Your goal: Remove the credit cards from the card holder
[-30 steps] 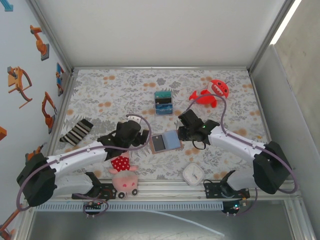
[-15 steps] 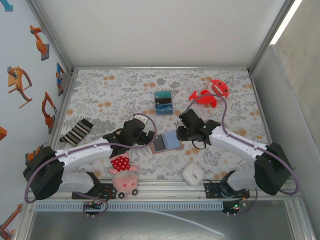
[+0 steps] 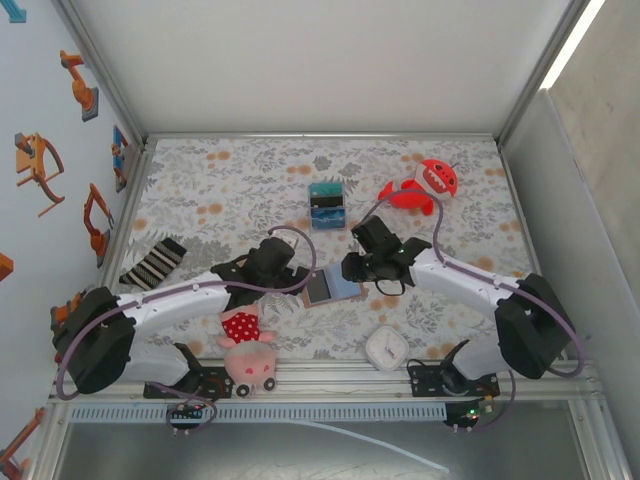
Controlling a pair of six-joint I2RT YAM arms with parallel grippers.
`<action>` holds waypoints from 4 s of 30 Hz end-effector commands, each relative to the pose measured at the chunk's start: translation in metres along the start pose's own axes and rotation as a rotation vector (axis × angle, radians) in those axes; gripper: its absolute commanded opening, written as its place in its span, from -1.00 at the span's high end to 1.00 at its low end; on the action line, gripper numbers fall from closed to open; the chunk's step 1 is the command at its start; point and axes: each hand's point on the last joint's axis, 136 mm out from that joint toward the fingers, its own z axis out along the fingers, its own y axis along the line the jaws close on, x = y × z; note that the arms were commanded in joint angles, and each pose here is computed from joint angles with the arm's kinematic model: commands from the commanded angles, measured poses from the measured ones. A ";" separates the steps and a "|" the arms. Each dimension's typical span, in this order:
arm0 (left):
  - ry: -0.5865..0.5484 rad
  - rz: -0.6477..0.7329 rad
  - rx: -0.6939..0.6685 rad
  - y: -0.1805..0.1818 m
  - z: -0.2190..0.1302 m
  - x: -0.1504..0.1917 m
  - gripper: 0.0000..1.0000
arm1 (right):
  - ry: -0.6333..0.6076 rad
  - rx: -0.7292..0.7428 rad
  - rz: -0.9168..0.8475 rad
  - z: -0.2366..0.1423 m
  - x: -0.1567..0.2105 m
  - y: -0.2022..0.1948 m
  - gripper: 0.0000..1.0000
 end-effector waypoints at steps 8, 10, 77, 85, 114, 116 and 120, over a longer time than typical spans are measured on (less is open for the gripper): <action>0.080 0.016 -0.026 -0.004 0.029 0.015 -0.94 | 0.037 -0.174 0.047 0.019 -0.005 0.034 0.50; 0.092 0.024 -0.034 -0.004 0.033 0.018 -0.94 | 0.052 -0.183 0.052 0.024 -0.003 0.035 0.51; 0.205 0.165 -0.130 -0.008 0.047 0.042 -0.94 | 0.171 -0.367 0.144 0.063 0.024 0.046 1.00; 0.213 0.171 -0.134 -0.007 0.046 0.044 -0.94 | 0.143 -0.470 0.156 0.057 0.018 0.056 0.76; 0.215 0.194 -0.180 -0.001 0.042 0.041 -0.94 | 0.098 -0.451 0.177 0.054 0.010 0.039 1.00; 0.212 0.195 -0.182 -0.001 0.042 0.040 -0.94 | 0.093 -0.444 0.187 0.054 0.010 0.035 1.00; 0.216 0.199 -0.183 -0.001 0.043 0.041 -0.94 | 0.085 -0.443 0.194 0.052 0.007 0.032 1.00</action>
